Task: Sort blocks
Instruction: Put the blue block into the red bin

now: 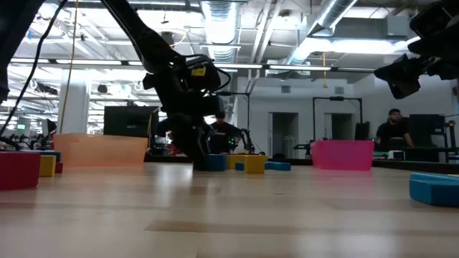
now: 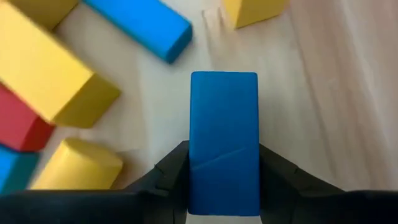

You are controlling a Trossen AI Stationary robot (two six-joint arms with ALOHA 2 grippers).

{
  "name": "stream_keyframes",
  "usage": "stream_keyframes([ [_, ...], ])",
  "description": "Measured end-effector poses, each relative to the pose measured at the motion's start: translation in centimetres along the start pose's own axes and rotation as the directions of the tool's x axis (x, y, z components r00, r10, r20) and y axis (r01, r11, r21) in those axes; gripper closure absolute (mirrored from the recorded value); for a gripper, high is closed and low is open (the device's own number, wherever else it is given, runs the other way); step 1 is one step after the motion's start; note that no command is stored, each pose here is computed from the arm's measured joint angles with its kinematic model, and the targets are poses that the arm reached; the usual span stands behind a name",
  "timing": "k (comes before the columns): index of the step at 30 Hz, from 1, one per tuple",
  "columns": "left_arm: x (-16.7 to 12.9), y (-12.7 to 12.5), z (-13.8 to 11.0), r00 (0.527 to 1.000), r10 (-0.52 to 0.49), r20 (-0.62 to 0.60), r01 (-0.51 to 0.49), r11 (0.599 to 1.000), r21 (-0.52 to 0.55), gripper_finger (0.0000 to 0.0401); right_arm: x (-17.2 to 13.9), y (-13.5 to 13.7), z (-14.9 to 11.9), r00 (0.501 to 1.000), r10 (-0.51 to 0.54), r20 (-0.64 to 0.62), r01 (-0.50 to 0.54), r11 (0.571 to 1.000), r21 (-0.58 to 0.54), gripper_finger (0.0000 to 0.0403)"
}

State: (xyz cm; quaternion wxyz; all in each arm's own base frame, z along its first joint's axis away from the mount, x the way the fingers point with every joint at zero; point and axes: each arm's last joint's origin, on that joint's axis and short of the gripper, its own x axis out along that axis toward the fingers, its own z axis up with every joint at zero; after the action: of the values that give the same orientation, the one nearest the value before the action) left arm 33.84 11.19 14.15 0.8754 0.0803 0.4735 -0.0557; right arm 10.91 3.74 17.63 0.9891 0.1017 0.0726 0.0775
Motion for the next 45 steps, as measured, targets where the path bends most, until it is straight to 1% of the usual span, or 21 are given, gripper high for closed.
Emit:
stream_keyframes([
  [2,-0.3,-0.3,0.5,0.999,-0.007,0.035,0.007,1.000,-0.008,0.0276,0.1,0.2,0.7,0.997,0.013,0.070,-0.013,1.000,-0.008,0.0113],
  [3,-0.6,-0.4,1.0,0.997,-0.014,0.078,0.015,1.000,-0.009,0.0276,0.1,0.3,1.1,0.993,0.023,0.117,-0.020,0.999,-0.027,0.0113],
  [5,-1.5,-0.6,2.2,0.983,-0.026,0.180,0.028,1.000,-0.011,0.0276,0.0,0.5,2.2,0.975,0.044,0.219,-0.028,0.997,-0.077,0.0113],
  [7,-2.7,-0.7,3.7,0.951,-0.017,0.310,0.021,1.000,-0.010,0.0276,0.0,0.7,3.0,0.951,0.037,0.306,0.001,0.992,-0.123,0.0113],
  [9,-4.1,-0.9,5.4,0.897,0.002,0.443,0.001,1.000,-0.006,0.0276,0.1,0.6,3.4,0.934,-0.016,0.356,0.074,0.986,-0.149,0.0113],
  [12,-6.1,-1.4,7.6,0.785,0.016,0.620,-0.024,1.000,0.004,0.0276,0.5,0.4,3.8,0.911,-0.108,0.397,0.188,0.968,-0.167,0.0113],
  [14,-6.8,-1.8,8.6,0.716,0.020,0.698,-0.038,0.999,0.010,0.0276,0.9,0.2,3.9,0.901,-0.135,0.412,0.222,0.960,-0.172,0.0113],
  [15,-7.0,-2.0,9.0,0.689,0.020,0.724,-0.038,0.999,0.009,0.0276,1.1,0.0,4.0,0.894,-0.146,0.423,0.235,0.957,-0.168,0.0113],
  [18,-7.2,-2.4,9.6,0.636,0.017,0.772,-0.036,0.999,0.007,0.0276,1.9,-0.4,4.2,0.875,-0.182,0.448,0.276,0.949,-0.154,0.0113],
  [20,-7.1,-2.4,9.8,0.614,0.021,0.789,-0.031,1.000,-0.002,0.0276,2.5,-0.6,4.4,0.873,-0.205,0.442,0.300,0.941,-0.155,0.0113],
  [22,-7.0,-2.4,9.9,0.606,0.027,0.795,-0.021,1.000,-0.018,0.0276,3.5,-0.8,4.7,0.878,-0.227,0.422,0.319,0.934,-0.162,0.0113],
  [25,-7.2,-2.4,10.0,0.596,0.043,0.802,-0.035,0.999,-0.027,0.0276,5.3,-0.8,5.4,0.888,-0.253,0.385,0.340,0.923,-0.178,0.0113],
  [31,-7.1,-2.7,10.1,0.602,0.034,0.798,-0.023,0.999,-0.025,0.0276,9.0,-1.3,7.5,0.883,-0.309,0.353,0.400,0.888,-0.224,0.0113],
  [34,-7.0,-3.0,10.1,0.605,0.024,0.796,-0.018,1.000,-0.016,0.0276,10.5,-1.8,8.1,0.877,-0.344,0.337,0.432,0.870,-0.238,0.0113],
  [37,-7.0,-3.3,10.3,0.602,0.014,0.798,-0.017,1.000,-0.004,0.0276,11.6,-2.5,8.1,0.864,-0.393,0.313,0.474,0.846,-0.244,0.0113],
  [41,-6.9,-3.6,10.3,0.604,-0.007,0.797,-0.008,1.000,0.015,0.0276,12.6,-3.3,8.0,0.856,-0.425,0.294,0.497,0.832,-0.248,0.0113],
  [45,-6.8,-3.8,10.3,0.613,-0.021,0.790,-0.006,1.000,0.031,0.0276,13.2,-3.1,7.9,0.867,-0.414,0.278,0.483,0.837,-0.258,0.0113],
])
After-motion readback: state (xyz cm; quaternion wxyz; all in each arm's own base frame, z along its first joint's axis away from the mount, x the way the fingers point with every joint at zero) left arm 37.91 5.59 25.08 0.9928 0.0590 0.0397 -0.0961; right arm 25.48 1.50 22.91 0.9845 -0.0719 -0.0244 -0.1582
